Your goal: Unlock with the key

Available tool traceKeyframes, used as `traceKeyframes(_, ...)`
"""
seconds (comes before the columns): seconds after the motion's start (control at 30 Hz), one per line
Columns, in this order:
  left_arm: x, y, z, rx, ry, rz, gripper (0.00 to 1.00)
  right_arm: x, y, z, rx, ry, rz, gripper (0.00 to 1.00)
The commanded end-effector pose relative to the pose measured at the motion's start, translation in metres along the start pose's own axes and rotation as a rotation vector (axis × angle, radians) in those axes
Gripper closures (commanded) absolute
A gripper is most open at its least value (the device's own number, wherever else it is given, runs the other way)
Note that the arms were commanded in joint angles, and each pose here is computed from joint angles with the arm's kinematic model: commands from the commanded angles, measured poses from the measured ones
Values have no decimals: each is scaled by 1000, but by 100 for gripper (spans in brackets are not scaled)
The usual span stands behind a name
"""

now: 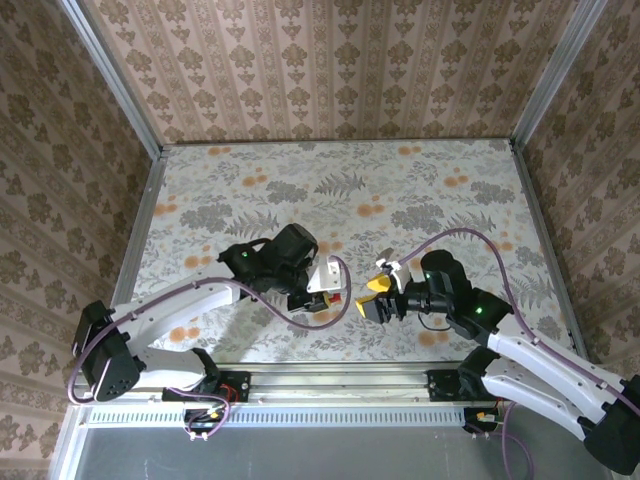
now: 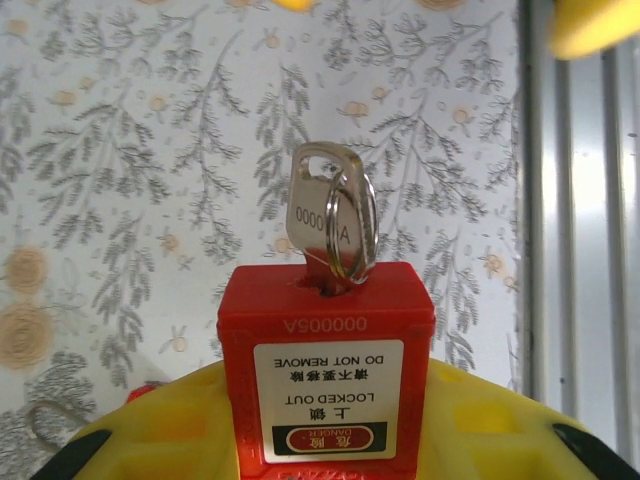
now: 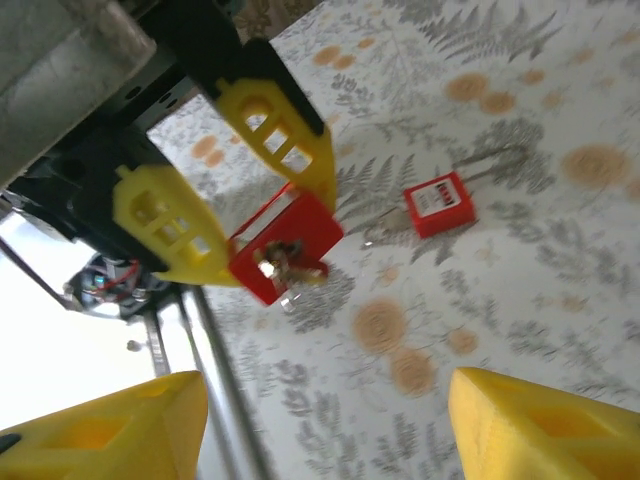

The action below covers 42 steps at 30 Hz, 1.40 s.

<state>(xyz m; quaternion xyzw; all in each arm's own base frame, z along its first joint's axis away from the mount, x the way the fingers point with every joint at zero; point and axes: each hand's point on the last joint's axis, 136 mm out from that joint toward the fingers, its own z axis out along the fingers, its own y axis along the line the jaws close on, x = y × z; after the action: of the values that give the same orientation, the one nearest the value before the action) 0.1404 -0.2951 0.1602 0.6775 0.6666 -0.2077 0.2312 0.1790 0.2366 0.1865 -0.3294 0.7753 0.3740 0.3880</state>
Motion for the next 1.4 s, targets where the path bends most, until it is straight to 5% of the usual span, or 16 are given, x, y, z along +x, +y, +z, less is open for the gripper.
traceKeyframes(0.0,-4,-12,-5,85,3,1,100,-14,-7,4,55,-70,-214,36)
traceKeyframes(0.7,-8,-29,-2,198,22,-5,100,-2,32,19,-122,-149,-448,47)
traceKeyframes(1.37,-13,-30,-1,192,18,17,100,5,51,24,-254,-137,-409,84)
